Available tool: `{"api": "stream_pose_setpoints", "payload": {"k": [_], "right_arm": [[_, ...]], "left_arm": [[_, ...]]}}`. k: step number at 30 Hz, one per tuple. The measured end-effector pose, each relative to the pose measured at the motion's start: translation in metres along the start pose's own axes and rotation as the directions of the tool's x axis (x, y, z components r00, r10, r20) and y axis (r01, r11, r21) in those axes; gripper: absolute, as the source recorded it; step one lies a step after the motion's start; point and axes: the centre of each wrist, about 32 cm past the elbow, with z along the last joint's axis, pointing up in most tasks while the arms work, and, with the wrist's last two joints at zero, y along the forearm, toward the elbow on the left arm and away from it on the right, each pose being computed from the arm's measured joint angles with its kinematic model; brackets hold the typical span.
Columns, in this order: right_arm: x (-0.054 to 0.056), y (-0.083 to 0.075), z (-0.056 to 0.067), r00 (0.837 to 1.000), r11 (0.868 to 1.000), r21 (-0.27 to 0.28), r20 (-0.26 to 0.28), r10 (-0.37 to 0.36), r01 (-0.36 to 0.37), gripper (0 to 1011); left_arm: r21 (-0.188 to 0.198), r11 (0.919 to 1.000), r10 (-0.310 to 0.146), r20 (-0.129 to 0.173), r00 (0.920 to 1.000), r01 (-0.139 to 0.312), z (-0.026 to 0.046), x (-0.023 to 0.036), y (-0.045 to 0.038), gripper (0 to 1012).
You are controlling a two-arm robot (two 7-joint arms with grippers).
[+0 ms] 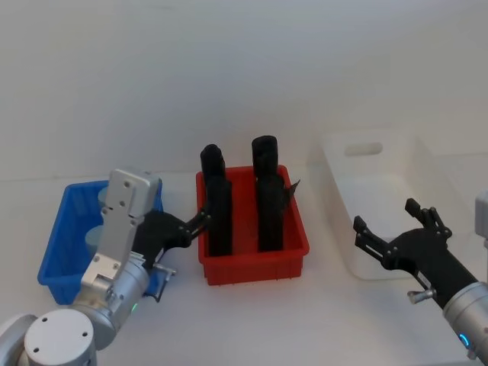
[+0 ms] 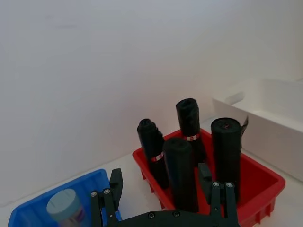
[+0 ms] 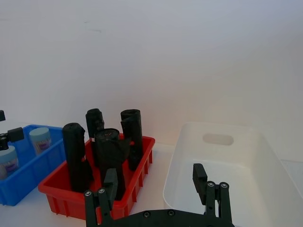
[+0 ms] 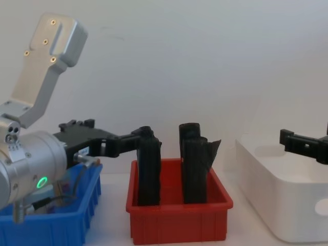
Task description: Pick the cotton swabs from the blue box and place them into the white box.
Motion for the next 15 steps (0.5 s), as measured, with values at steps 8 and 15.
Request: {"api": "stream_pose_setpoints", "payload": {"k": [8, 15], "right_arm": [[0.0, 0.0, 0.0, 1.0, 1.0, 0.0, 0.0, 0.0, 0.0, 1001], [0.0, 0.0, 0.0, 1.0, 1.0, 0.0, 0.0, 0.0, 0.0, 1001]], "left_arm": [[0.074, 0.9952, 0.067, -0.033, 0.9973, -0.064, -0.0059, 0.0169, -0.005, 1004], [0.133, 0.9844, 0.123, -0.049, 0.9912, -0.115, -0.0123, 0.0358, -0.0098, 1004]]}}
